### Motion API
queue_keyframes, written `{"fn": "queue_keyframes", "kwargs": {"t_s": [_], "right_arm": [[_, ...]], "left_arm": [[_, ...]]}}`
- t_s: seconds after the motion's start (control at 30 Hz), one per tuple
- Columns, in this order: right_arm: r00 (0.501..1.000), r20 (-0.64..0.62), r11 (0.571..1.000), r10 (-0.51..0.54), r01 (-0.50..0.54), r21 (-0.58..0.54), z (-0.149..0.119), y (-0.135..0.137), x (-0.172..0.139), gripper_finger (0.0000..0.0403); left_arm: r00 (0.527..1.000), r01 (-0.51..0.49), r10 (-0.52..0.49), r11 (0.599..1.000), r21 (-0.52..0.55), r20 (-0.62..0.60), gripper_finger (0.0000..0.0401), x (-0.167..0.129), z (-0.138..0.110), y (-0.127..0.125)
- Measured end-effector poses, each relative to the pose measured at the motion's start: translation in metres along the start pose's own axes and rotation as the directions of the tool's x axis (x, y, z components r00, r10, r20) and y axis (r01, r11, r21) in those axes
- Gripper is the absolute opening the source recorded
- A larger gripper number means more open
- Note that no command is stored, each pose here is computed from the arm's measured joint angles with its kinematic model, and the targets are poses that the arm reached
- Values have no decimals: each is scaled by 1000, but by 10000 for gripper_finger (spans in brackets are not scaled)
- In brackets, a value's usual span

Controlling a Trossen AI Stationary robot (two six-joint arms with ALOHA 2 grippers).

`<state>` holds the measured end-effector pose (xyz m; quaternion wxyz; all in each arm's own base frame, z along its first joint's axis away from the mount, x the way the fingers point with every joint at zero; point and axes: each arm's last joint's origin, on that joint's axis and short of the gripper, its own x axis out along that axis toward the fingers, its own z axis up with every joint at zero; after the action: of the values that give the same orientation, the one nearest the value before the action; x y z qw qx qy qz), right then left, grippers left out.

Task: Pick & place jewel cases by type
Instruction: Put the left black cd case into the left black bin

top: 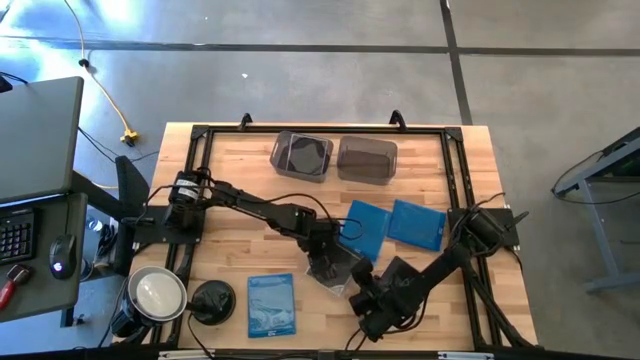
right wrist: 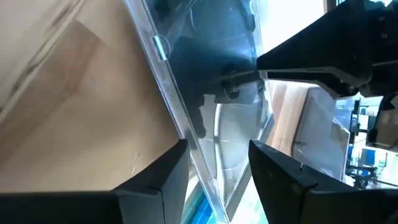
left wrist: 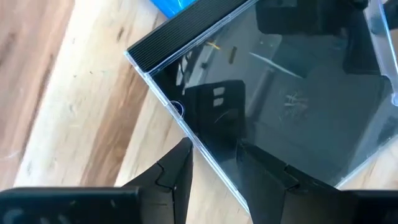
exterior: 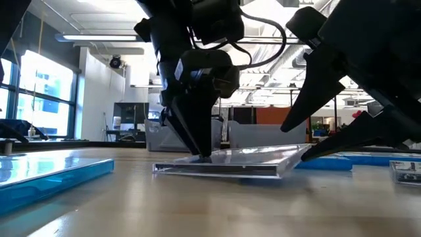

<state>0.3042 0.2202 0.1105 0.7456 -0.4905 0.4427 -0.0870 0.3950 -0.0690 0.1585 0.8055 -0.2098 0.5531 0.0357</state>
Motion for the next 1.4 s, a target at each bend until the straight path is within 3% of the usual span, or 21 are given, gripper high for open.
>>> {"fn": "queue_keyframes", "kwargs": {"t_s": [0.23,0.33,0.5,0.67,0.9,1.17,1.4], "right_arm": [[999,15,998,40,-41,38,-4,-11,-19,161],[990,35,987,137,-139,76,-5,-22,-29,161],[942,42,934,334,-336,124,-9,-42,-32,161],[947,-13,947,321,-321,-17,-14,-48,-19,161],[935,-52,934,351,-354,-52,-15,-52,4,161],[927,-46,926,372,-375,-50,-14,-48,3,161],[932,-73,923,355,-362,-131,-15,-41,5,161]], "left_arm": [[1000,-4,4,1000,1,5,119,0,0,0],[1000,-5,5,1000,1,5,119,0,0,0],[1000,-5,5,1000,0,6,119,0,0,0],[1000,-7,7,1000,0,7,119,0,0,0],[1000,16,-16,1000,21,4,119,0,1,0],[1000,17,-17,1000,26,5,119,0,1,-1],[998,60,-61,998,23,9,119,1,3,-3]]}}
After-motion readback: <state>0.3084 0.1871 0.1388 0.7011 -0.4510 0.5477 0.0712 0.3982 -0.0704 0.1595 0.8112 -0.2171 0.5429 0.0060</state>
